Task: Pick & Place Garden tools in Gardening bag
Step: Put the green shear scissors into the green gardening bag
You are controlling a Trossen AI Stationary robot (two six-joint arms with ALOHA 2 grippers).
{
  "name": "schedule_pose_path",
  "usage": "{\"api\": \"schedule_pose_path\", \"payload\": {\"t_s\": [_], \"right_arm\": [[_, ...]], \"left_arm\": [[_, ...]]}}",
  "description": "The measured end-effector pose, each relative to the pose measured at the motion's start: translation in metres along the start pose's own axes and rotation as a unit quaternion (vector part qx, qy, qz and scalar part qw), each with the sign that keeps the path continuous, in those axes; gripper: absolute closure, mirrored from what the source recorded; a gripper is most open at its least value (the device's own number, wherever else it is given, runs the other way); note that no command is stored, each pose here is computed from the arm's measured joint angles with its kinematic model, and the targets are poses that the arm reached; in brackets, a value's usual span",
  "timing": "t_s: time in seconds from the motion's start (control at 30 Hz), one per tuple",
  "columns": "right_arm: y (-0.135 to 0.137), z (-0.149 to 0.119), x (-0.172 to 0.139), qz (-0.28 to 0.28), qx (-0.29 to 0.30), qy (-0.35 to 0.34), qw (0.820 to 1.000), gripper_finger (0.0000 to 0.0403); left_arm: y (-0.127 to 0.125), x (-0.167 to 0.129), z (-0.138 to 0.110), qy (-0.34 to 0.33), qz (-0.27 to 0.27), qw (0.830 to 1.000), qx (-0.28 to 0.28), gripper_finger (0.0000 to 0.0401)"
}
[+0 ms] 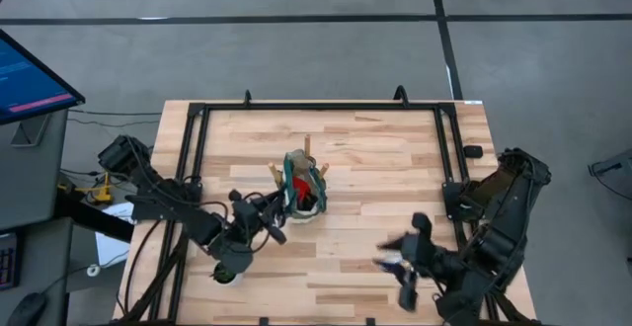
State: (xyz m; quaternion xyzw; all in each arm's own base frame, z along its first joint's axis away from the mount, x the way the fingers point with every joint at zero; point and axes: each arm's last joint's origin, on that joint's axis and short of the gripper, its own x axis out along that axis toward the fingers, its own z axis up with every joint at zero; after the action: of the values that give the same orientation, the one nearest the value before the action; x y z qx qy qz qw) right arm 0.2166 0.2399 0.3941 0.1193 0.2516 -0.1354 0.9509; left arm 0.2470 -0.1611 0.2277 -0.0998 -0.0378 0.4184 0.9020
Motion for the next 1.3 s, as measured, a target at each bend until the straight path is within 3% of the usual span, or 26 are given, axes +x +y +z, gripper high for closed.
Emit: {"api": "schedule_pose_path", "payload": {"t_s": [0.13, 0.3, 0.53, 0.63, 0.83, 1.3], "right_arm": [[-0.016, 0.02, 0.022, -0.085, 0.018, -0.078, 0.993, 0.0271], [-0.038, 0.046, 0.056, -0.13, 0.062, -0.082, 0.986, 0.0248], [-0.046, 0.083, 0.122, -0.077, 0.078, -0.085, 0.99, 0.0151], [-0.05, 0.092, 0.148, -0.072, 0.094, -0.103, 0.988, 0.0128], [-0.06, 0.101, 0.181, -0.04, 0.124, -0.106, 0.986, 0.0121], [-0.077, 0.112, 0.216, -0.017, 0.125, -0.121, 0.984, 0.0121]], "left_arm": [[-0.003, -0.007, 0.007, -0.002, -0.008, 1.0, -0.012, 0.0373], [-0.003, -0.008, 0.022, -0.004, -0.008, 1.0, -0.019, 0.0373], [0.002, -0.007, 0.039, -0.006, -0.004, 1.0, -0.006, 0.0373], [0.005, -0.008, 0.047, -0.008, 0.001, 1.0, -0.001, 0.0373], [0.01, -0.008, 0.06, -0.008, 0.001, 1.0, 0.006, 0.0373], [0.017, -0.008, 0.07, -0.008, 0.001, 1.0, 0.004, 0.0374]]}}
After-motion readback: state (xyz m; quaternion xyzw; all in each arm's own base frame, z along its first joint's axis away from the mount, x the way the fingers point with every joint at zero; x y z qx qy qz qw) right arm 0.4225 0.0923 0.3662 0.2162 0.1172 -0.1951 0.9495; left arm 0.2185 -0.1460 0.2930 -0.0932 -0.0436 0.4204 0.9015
